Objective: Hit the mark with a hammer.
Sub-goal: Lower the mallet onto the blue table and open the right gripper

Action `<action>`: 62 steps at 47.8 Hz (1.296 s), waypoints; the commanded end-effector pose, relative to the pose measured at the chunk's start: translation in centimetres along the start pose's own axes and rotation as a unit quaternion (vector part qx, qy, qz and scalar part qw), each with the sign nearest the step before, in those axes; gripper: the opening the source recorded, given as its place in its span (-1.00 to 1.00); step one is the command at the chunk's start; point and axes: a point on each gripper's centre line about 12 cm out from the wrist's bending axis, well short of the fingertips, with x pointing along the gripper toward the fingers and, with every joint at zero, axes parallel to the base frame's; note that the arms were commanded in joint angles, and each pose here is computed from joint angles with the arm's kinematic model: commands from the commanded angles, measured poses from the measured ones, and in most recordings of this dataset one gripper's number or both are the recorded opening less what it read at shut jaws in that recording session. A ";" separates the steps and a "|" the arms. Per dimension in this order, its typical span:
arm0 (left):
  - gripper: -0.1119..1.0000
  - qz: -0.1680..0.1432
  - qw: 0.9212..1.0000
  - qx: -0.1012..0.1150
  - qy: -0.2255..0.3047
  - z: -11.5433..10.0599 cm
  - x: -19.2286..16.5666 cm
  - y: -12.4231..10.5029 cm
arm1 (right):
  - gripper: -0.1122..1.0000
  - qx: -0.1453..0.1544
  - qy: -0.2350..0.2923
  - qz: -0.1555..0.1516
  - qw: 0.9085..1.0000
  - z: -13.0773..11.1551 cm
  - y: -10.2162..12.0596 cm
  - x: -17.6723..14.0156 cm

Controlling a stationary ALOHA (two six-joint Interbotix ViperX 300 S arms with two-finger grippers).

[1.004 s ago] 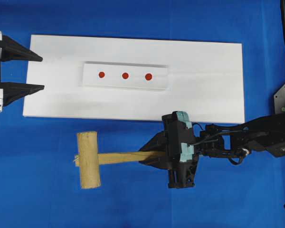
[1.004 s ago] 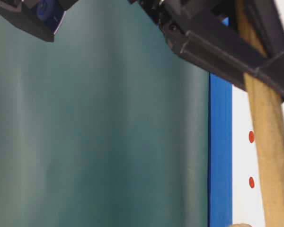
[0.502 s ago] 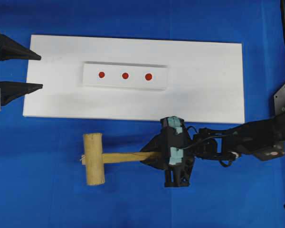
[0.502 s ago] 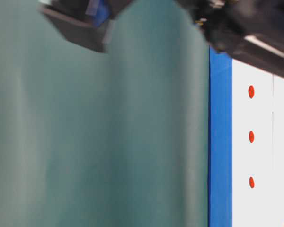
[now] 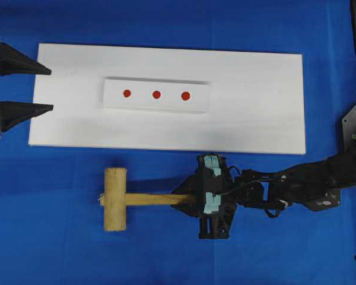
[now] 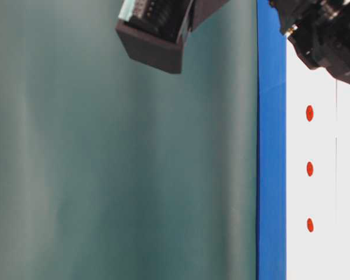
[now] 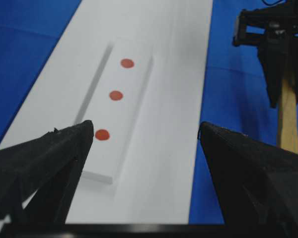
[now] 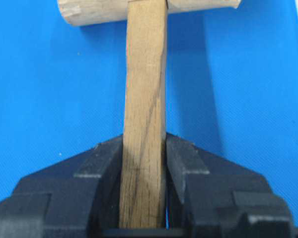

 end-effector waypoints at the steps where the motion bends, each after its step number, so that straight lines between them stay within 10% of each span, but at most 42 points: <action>1: 0.69 0.001 1.000 -0.002 -0.008 0.5 0.0 0.0 | -0.66 0.001 -0.020 0.010 1.000 1.2 0.9 -0.1; 45: 0.69 0.002 1.000 -0.006 -0.006 0.3 0.0 0.1 | -0.65 0.017 0.048 -0.026 0.998 -3.2 -0.5 2.8; 62: 0.69 0.002 1.000 -0.006 -0.006 0.3 0.0 0.1 | 0.74 0.009 0.034 -0.016 0.999 -1.9 -0.1 2.0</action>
